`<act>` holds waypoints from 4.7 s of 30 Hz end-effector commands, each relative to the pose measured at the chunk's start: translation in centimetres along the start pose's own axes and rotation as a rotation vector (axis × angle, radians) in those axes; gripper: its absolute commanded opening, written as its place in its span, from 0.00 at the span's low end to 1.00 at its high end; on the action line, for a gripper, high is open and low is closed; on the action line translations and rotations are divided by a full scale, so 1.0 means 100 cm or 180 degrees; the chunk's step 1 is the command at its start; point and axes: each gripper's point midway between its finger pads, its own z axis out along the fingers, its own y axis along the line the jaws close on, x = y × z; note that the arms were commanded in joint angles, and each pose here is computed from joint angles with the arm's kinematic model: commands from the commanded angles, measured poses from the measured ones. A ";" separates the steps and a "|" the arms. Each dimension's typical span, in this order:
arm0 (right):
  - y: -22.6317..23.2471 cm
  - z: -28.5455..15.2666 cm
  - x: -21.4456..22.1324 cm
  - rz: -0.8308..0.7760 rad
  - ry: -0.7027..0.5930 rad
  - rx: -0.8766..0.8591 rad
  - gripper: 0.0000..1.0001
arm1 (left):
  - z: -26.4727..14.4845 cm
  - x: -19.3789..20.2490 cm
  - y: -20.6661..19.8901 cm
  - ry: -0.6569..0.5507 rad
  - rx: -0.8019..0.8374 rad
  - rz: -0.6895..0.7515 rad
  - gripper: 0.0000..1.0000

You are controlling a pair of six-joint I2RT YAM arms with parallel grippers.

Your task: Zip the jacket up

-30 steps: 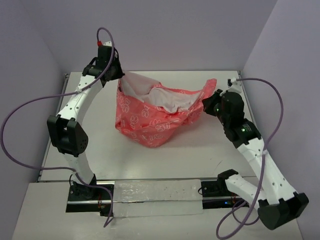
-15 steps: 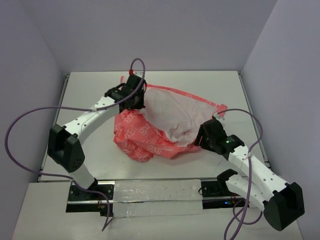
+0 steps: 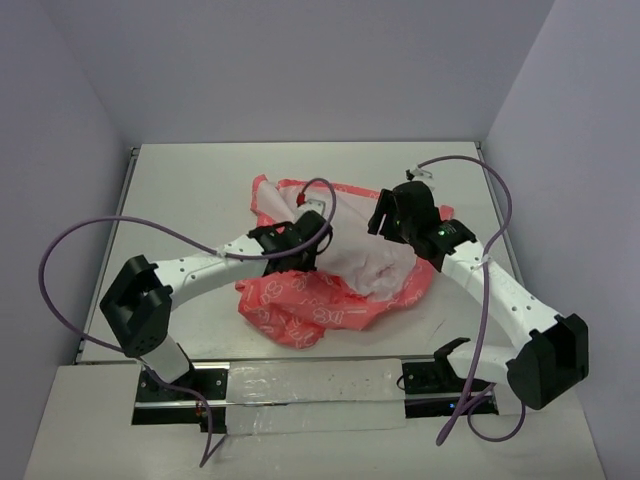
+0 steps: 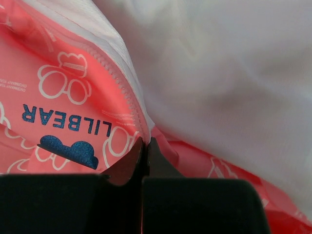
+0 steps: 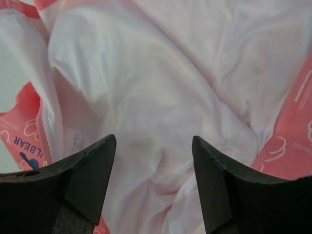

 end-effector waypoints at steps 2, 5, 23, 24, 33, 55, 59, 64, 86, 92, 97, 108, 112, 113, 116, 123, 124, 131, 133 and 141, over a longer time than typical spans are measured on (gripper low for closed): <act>-0.002 -0.005 -0.002 -0.0090 -0.0105 -0.0034 0.72 | -0.023 0.019 -0.018 -0.0237 -0.0095 0.0059 0.17; -0.012 -0.006 -0.004 -0.0108 -0.0133 0.0081 0.72 | -0.030 0.019 -0.011 -0.0209 -0.0203 -0.0031 0.86; -0.029 -0.031 -0.007 0.0072 -0.0258 -0.0105 0.71 | -0.035 -0.147 0.170 -0.1240 0.0705 -0.2375 0.88; -0.029 -0.031 -0.006 0.0079 -0.0251 -0.0107 0.71 | -0.020 -0.148 0.181 -0.1162 0.0669 -0.2411 0.88; -0.034 -0.031 0.003 0.0102 -0.0188 -0.0074 0.71 | 0.070 -0.173 0.165 -0.0765 0.1184 -0.1688 0.95; -0.037 -0.028 0.012 0.0100 -0.0069 -0.0028 0.71 | 0.083 -0.147 0.143 -0.0422 0.1460 -0.1837 0.09; -0.037 -0.027 0.013 0.0100 -0.0056 -0.0026 0.71 | 0.035 -0.166 0.125 -0.0608 0.1596 -0.1792 0.00; -0.035 -0.030 0.013 0.0069 -0.0046 -0.0077 0.71 | 0.003 -0.185 0.072 -0.0430 0.1546 -0.1883 0.00; -0.044 -0.028 0.036 0.0028 -0.0095 -0.0010 0.72 | -0.057 -0.191 -0.038 -0.0780 0.1236 -0.1577 0.96; 0.008 -0.018 0.033 -0.0472 -0.0006 -0.0037 0.73 | -0.049 -0.097 0.019 -0.0498 0.0667 -0.1934 0.93; 0.041 0.016 0.037 -0.0651 0.0181 0.0129 0.74 | -0.058 -0.012 0.050 -0.0348 0.0660 -0.2419 0.98; 0.089 0.117 0.062 -0.0560 0.0704 0.0347 0.77 | -0.015 0.032 0.042 -0.0099 0.0738 -0.2652 0.99; 0.097 0.139 0.078 -0.0439 0.0829 0.0288 0.77 | 0.002 0.046 0.041 -0.0042 0.0713 -0.2699 0.90; 0.096 0.144 0.081 -0.0413 0.0845 0.0309 0.77 | 0.006 0.050 0.040 -0.0022 0.0731 -0.2709 0.85; 0.092 0.152 0.084 -0.0361 0.0830 0.0432 0.74 | 0.013 0.061 0.038 0.0069 0.0726 -0.2742 0.62; 0.074 0.140 0.069 -0.0319 0.0575 0.0660 0.35 | 0.008 0.067 0.051 0.0009 0.0559 -0.2788 0.00; 0.074 0.133 0.064 -0.0302 0.0526 0.0644 0.30 | 0.007 0.068 0.055 -0.0003 0.0483 -0.2772 0.00; 0.066 0.107 0.039 -0.0258 0.0249 0.0648 0.21 | -0.004 0.063 0.084 -0.0203 0.0159 -0.2661 0.00; 0.060 0.106 0.038 -0.0213 0.0221 0.0668 0.21 | -0.008 0.063 0.090 -0.0232 0.0193 -0.2702 0.00; 0.006 0.092 0.092 0.0216 0.0132 0.0660 0.50 | -0.026 0.064 0.101 -0.0416 0.0435 -0.2872 0.00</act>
